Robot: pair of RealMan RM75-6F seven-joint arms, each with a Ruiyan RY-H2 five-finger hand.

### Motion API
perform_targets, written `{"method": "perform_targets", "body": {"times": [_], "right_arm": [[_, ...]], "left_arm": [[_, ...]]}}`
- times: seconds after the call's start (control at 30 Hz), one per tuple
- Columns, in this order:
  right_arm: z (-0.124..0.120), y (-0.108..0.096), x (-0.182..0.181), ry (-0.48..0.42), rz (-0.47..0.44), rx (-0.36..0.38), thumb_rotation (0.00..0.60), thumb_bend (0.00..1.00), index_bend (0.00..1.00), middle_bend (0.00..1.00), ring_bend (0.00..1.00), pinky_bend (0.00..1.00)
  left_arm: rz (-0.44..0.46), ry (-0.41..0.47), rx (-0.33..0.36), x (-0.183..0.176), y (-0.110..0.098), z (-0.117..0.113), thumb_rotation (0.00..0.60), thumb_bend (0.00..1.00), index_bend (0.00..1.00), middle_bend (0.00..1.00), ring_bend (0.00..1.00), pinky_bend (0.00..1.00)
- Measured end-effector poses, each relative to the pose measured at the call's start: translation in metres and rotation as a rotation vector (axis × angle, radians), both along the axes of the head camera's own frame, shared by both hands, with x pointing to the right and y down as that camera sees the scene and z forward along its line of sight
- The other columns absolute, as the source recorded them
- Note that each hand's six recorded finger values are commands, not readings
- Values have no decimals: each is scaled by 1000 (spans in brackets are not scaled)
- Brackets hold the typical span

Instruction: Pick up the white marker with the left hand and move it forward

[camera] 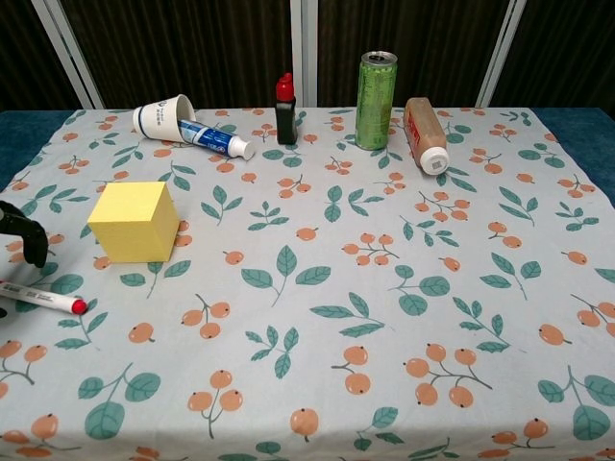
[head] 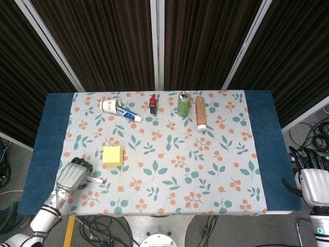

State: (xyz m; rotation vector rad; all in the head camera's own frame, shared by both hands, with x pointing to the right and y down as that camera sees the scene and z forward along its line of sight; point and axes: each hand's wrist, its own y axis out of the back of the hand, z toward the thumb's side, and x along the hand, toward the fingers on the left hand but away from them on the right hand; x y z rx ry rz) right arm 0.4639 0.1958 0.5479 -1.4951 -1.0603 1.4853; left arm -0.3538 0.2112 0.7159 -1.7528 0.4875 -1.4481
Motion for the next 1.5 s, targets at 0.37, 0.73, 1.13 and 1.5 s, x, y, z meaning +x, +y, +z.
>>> {"method": "perform_targets", "body": {"times": [0.37, 0.73, 1.13, 1.5], "right_arm": [[2, 1, 4, -5, 13, -4, 600, 129, 74, 225, 27, 41], [4, 3, 6, -10, 18, -8, 600, 129, 74, 225, 27, 41], [3, 3, 8, -15, 27, -8, 600, 129, 74, 225, 27, 41], [3, 4, 8, -25, 29, -13, 600, 129, 74, 225, 27, 41]], "left_arm": [[-20, -64, -22, 0, -1, 11, 600, 310, 526, 540, 318, 272], [-36, -77, -30, -4, 3, 11, 600, 330, 555, 572, 349, 272], [-44, -79, -38, -5, 3, 16, 600, 338, 564, 578, 356, 309], [-47, -80, -38, -7, 3, 18, 600, 386, 612, 624, 398, 435]]}}
